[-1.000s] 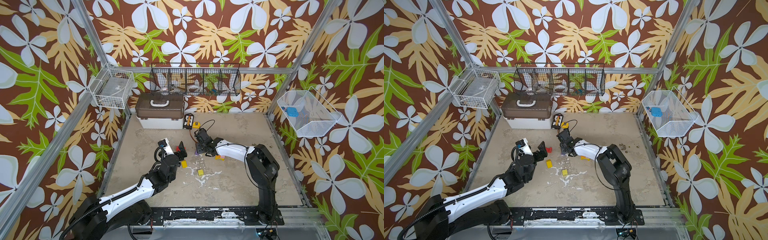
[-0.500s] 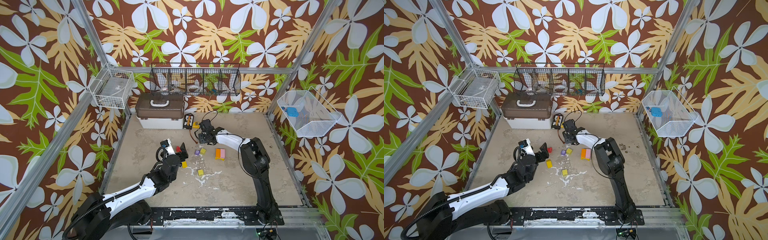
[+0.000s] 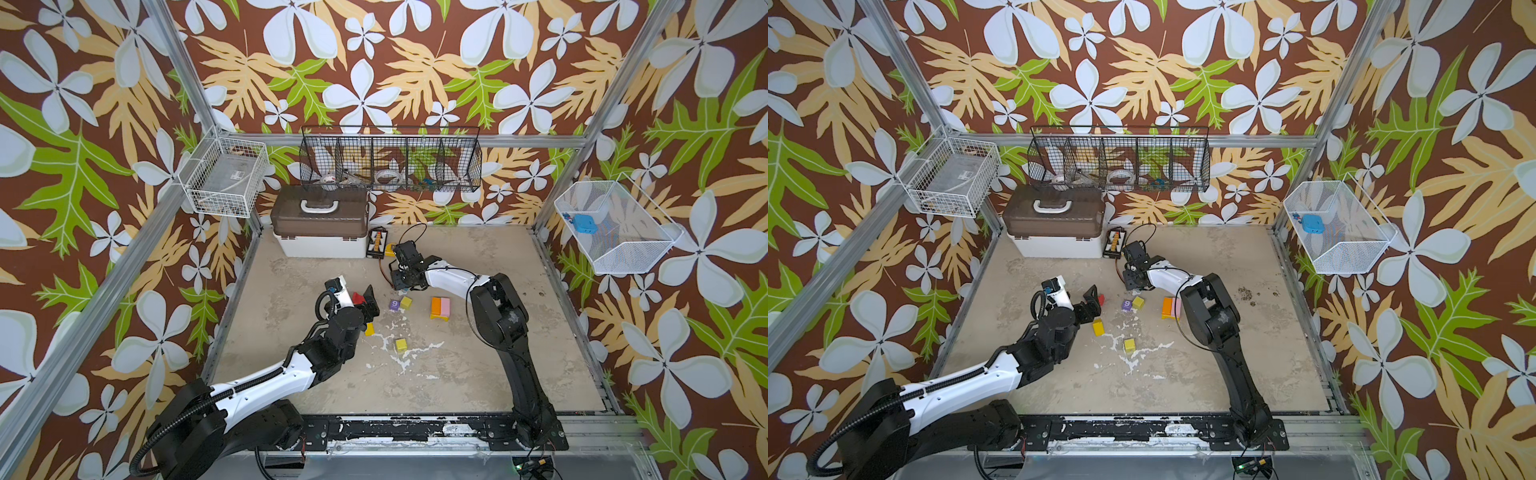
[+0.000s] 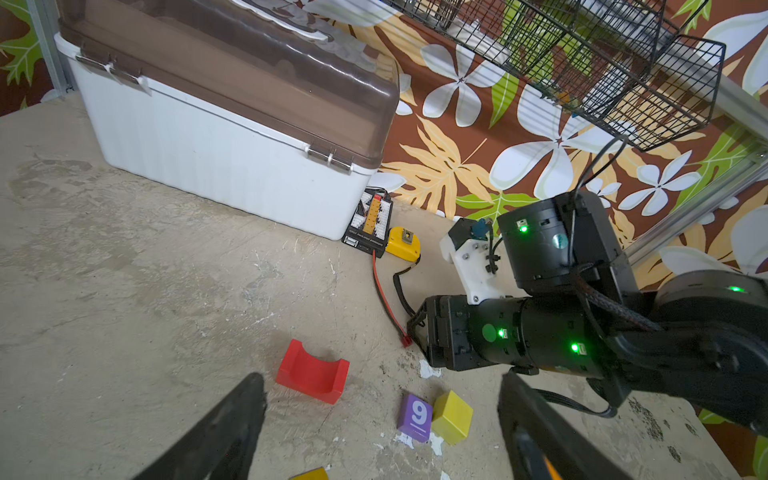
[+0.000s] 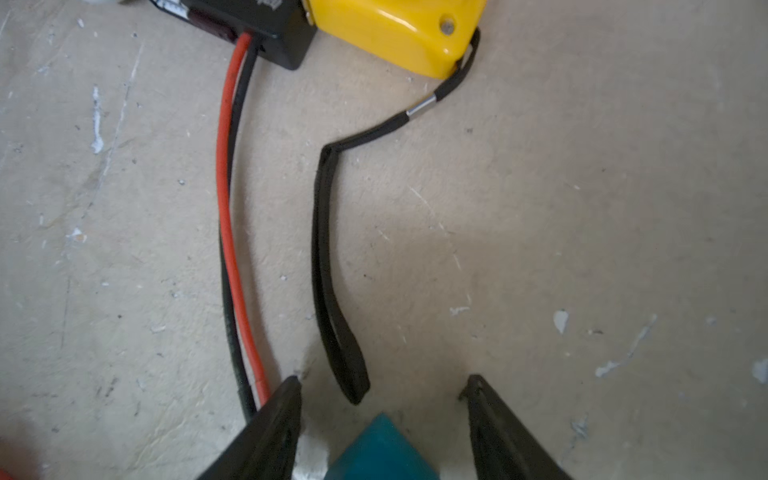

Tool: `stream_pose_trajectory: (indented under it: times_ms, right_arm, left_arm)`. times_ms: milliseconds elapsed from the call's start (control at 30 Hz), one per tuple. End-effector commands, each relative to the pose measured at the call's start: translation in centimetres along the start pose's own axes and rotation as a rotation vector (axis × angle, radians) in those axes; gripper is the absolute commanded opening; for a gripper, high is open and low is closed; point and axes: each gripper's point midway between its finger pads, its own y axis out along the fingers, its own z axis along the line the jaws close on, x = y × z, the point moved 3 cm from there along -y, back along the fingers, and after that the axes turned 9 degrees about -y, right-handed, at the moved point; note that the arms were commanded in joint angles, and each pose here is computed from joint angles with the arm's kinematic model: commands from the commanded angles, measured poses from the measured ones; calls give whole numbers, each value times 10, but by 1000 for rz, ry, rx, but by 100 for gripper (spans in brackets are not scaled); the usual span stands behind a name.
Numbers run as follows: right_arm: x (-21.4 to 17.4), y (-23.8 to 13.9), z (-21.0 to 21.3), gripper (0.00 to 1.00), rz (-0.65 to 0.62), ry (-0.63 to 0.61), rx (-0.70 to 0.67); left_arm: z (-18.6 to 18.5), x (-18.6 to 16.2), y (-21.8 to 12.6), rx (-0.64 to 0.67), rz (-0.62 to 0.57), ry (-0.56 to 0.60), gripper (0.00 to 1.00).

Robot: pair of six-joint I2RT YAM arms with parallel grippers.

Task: Build the wood block tower
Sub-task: 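Lower the right gripper onto the teal cube and close while the left hovers, then carry the teal cube with the right gripper over the orange and pink bars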

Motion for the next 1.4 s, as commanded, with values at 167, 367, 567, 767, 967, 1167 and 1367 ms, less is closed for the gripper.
stream_pose_trajectory:
  times_ms: [167, 367, 567, 767, 967, 1167, 1367]
  right_arm:
    - [-12, -17, -6, 58, 14, -11, -61]
    - [-11, -22, 6, 55, 0, -38, -19]
    - [-22, -22, -6, 54, 28, -33, -119]
    - [-23, -14, -6, 51, 58, -5, -143]
    - [-26, -16, -1, 41, 57, 10, -139]
    - [-26, -22, -4, 28, 61, 53, -161]
    - [-20, -63, -20, 27, 0, 102, -218]
  left_arm:
    - [-4, 6, 0, -12, -12, -13, 88]
    - [-5, 4, 0, -16, -5, -12, 88]
    - [-5, 6, -1, -18, -5, -14, 88]
    - [-5, 7, -2, -19, -8, -15, 88]
    - [-5, 7, -3, -20, -9, -17, 88]
    - [-7, 5, -1, -24, 3, -16, 88]
    - [-6, 5, 0, -19, -3, -9, 88]
